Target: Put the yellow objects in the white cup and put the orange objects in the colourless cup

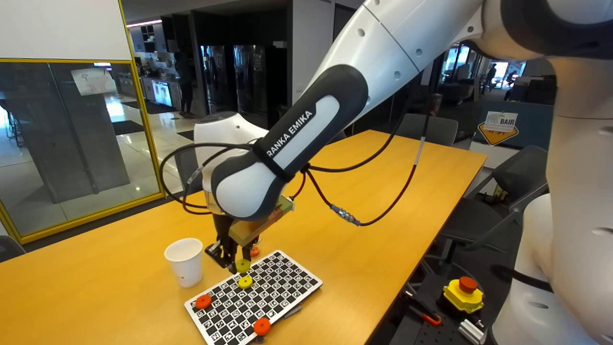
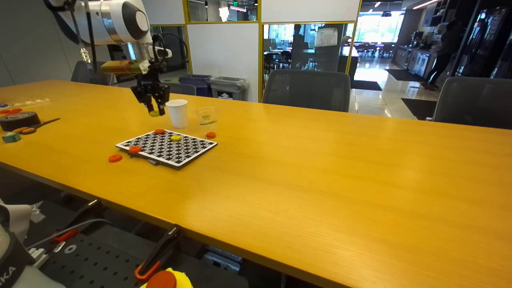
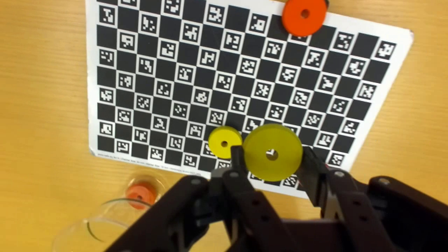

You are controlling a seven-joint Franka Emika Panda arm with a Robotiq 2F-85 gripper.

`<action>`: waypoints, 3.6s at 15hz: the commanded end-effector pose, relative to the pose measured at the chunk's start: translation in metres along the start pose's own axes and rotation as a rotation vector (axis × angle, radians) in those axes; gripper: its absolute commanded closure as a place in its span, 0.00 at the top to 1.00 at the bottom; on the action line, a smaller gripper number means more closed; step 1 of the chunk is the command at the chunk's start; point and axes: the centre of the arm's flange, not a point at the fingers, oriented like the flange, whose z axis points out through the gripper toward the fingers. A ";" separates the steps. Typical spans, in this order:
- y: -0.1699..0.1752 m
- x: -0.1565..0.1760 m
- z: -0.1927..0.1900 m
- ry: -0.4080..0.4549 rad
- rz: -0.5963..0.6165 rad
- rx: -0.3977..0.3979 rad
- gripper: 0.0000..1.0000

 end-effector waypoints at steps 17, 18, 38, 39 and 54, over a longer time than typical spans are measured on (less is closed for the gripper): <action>-0.045 0.160 -0.019 0.074 -0.182 0.021 0.24; -0.044 0.164 -0.016 0.070 -0.189 0.021 0.24; -0.048 0.107 -0.043 -0.016 -0.171 -0.006 1.00; -0.051 0.096 -0.044 -0.025 -0.164 -0.008 1.00; 0.004 0.032 0.031 -0.121 0.025 0.063 1.00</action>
